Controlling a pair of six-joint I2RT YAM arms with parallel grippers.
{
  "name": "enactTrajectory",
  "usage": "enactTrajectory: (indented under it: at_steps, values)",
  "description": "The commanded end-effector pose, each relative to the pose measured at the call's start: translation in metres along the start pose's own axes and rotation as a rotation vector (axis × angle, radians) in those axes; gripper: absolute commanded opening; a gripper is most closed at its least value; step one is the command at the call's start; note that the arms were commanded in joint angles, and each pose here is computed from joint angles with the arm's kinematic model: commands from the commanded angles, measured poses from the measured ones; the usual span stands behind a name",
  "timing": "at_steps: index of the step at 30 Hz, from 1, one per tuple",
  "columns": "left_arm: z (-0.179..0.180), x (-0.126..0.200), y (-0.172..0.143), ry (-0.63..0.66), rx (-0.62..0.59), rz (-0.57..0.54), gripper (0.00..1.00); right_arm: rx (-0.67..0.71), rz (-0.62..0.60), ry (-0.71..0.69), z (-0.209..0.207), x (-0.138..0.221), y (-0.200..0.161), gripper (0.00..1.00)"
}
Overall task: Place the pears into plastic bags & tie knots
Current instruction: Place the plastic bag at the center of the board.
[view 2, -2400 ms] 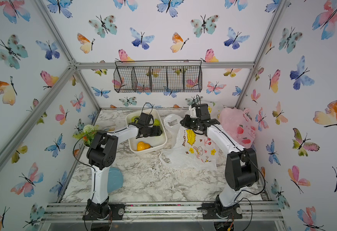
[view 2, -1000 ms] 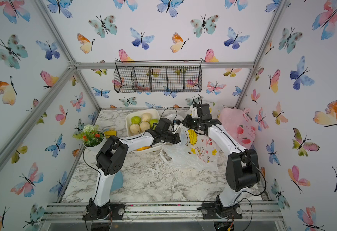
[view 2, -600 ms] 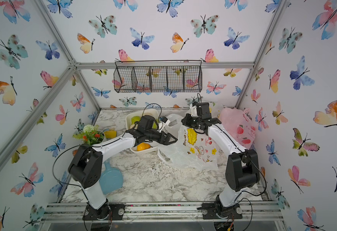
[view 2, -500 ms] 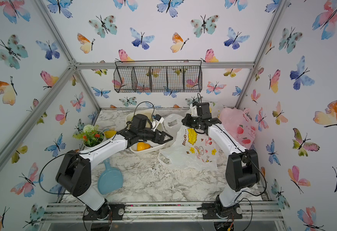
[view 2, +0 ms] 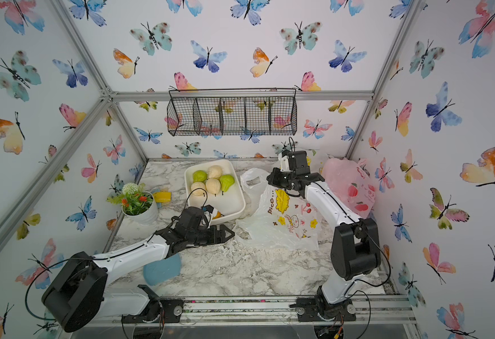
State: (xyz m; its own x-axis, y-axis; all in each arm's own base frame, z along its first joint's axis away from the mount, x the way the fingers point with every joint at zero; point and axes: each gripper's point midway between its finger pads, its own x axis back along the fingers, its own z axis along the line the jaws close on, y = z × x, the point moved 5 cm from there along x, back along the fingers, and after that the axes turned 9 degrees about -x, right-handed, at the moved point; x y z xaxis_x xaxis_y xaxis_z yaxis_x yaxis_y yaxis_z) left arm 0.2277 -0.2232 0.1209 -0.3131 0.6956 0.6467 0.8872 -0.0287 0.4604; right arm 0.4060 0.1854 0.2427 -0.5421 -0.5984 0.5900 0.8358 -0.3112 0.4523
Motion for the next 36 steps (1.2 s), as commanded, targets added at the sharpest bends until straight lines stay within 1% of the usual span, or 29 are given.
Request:
enactTrajectory:
  at_steps: [1, 7, 13, 16, 17, 18, 20, 21, 22, 23, 25, 28, 31, 33, 35, 36]
  values:
    - [-0.006, -0.014, 0.021, -0.035, 0.033, -0.115, 0.86, 0.005, 0.014, -0.004, -0.002, -0.001, 0.001, 0.06]
    - [-0.008, -0.043, 0.022, -0.03, 0.033, -0.121, 0.77, 0.01, 0.006, -0.02, -0.003, 0.002, 0.0, 0.06]
    - [-0.011, -0.066, 0.013, -0.039, 0.026, -0.102, 0.62, 0.016, 0.003, -0.028, -0.003, 0.004, 0.0, 0.06]
    - [-0.01, -0.071, 0.011, -0.048, 0.033, -0.108, 0.52, 0.027, -0.007, -0.037, -0.002, 0.006, 0.002, 0.07]
    - [-0.011, -0.07, 0.012, -0.053, 0.035, -0.119, 0.44, 0.038, -0.014, -0.049, -0.002, 0.008, 0.005, 0.09]
    - [-0.012, -0.068, 0.014, -0.057, 0.029, -0.135, 0.36, 0.063, -0.023, -0.065, -0.001, 0.01, 0.008, 0.13]
    - [-0.012, -0.063, 0.017, -0.042, 0.005, -0.161, 0.14, 0.158, -0.056, -0.202, -0.004, 0.019, 0.025, 0.31]
    - [-0.011, -0.06, 0.017, -0.031, -0.003, -0.171, 0.07, 0.194, -0.073, -0.264, -0.006, 0.022, 0.032, 0.39]
    - [-0.01, -0.057, 0.017, -0.022, -0.01, -0.182, 0.03, 0.237, -0.084, -0.317, -0.007, 0.026, 0.04, 0.47]
    - [-0.009, -0.054, 0.016, -0.019, -0.017, -0.191, 0.02, 0.273, -0.083, -0.344, -0.007, 0.027, 0.044, 0.52]
    - [-0.007, -0.052, 0.016, -0.015, -0.03, -0.195, 0.01, 0.347, -0.041, -0.33, 0.001, 0.021, 0.042, 0.6]
    - [-0.006, -0.052, 0.015, -0.01, -0.045, -0.191, 0.01, 0.546, 0.034, -0.347, 0.028, -0.006, 0.014, 0.73]
    - [-0.006, -0.05, 0.016, -0.011, -0.045, -0.204, 0.01, 0.786, 0.072, -0.46, 0.044, -0.04, -0.018, 0.85]
    - [-0.003, -0.048, 0.016, -0.009, -0.032, -0.207, 0.01, 0.889, 0.079, -0.531, 0.042, -0.056, -0.024, 0.88]
    - [-0.001, -0.047, 0.015, -0.02, -0.015, -0.214, 0.01, 0.949, 0.084, -0.577, 0.039, -0.065, -0.021, 0.89]
    - [-0.002, -0.047, 0.015, -0.029, -0.011, -0.218, 0.01, 0.97, 0.067, -0.592, 0.04, -0.066, -0.017, 0.89]
